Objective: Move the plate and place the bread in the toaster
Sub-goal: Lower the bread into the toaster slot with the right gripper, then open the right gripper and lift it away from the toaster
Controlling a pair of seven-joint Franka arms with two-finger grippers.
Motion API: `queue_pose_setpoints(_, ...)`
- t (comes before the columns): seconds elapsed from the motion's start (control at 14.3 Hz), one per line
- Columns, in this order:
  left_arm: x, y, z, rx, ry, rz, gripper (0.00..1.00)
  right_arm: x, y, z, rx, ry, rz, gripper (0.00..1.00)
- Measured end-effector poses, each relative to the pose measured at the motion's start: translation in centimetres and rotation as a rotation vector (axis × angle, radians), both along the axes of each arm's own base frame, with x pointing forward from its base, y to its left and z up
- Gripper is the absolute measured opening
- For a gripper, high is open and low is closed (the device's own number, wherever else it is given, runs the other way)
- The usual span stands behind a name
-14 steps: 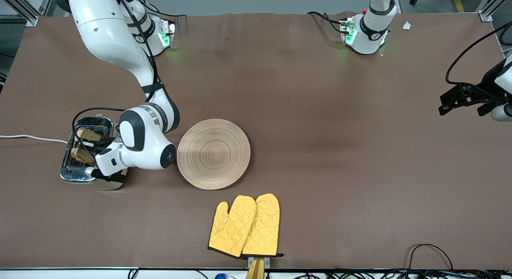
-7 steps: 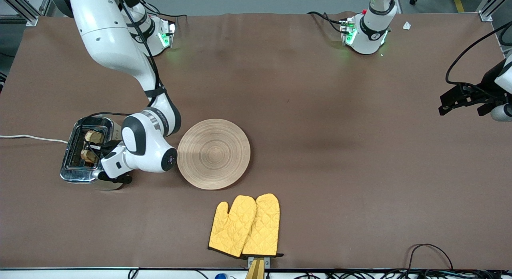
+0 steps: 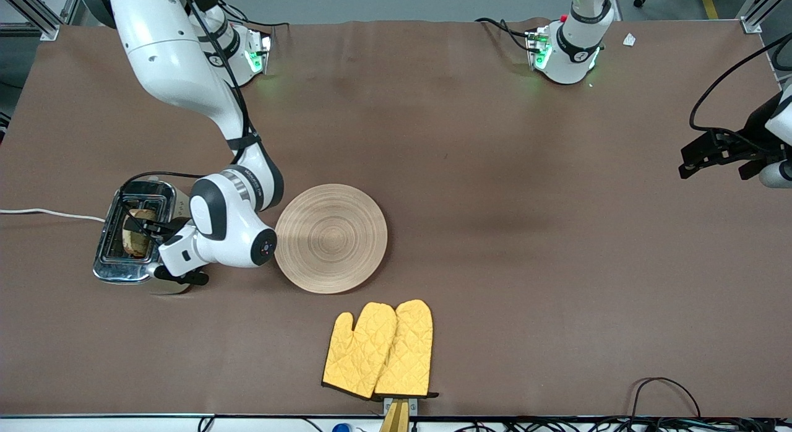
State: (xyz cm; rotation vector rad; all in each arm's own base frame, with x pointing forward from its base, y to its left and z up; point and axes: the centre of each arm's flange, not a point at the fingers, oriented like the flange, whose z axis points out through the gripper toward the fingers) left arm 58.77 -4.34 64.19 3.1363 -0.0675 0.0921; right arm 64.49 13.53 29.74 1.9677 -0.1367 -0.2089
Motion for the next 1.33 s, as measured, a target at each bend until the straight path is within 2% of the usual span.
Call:
queue_pose_setpoints(0.07, 0.0, 0.0, 0.0, 0.000, 0.000, 0.000, 1.00, 0.0, 0.5, 0.8, 0.016, -0.010, -0.003, 1.00)
queue_pose_setpoints(0.35, 0.0, 0.0, 0.0, 0.000, 0.000, 0.001, 1.00, -0.5, 1.6, 5.0, 0.138, -0.057, -0.045, 1.00)
queue_pose_setpoints(0.56, 0.0, 0.1, 0.0, 0.001, -0.001, 0.001, 1.00, -0.8, 2.8, 9.4, 0.335, -0.114, -0.098, 1.00)
queue_pose_setpoints(0.77, 0.0, 0.2, 0.0, 0.008, -0.001, 0.002, 1.00, -1.1, 2.3, 15.5, 0.574, -0.207, -0.159, 1.00)
queue_pose_setpoints(0.91, 0.0, 0.2, 0.0, 0.013, -0.002, 0.002, 1.00, -1.5, 0.3, 20.0, 0.692, -0.262, -0.188, 1.00)
queue_pose_setpoints(1.12, 0.0, 0.2, 0.0, 0.014, -0.002, 0.002, 1.00, -2.4, -4.0, 25.7, 0.847, -0.270, -0.154, 1.00)
queue_pose_setpoints(1.33, 0.0, 0.3, 0.0, 0.015, -0.002, 0.003, 1.00, -3.6, -8.8, 29.8, 0.979, -0.245, -0.086, 1.00)
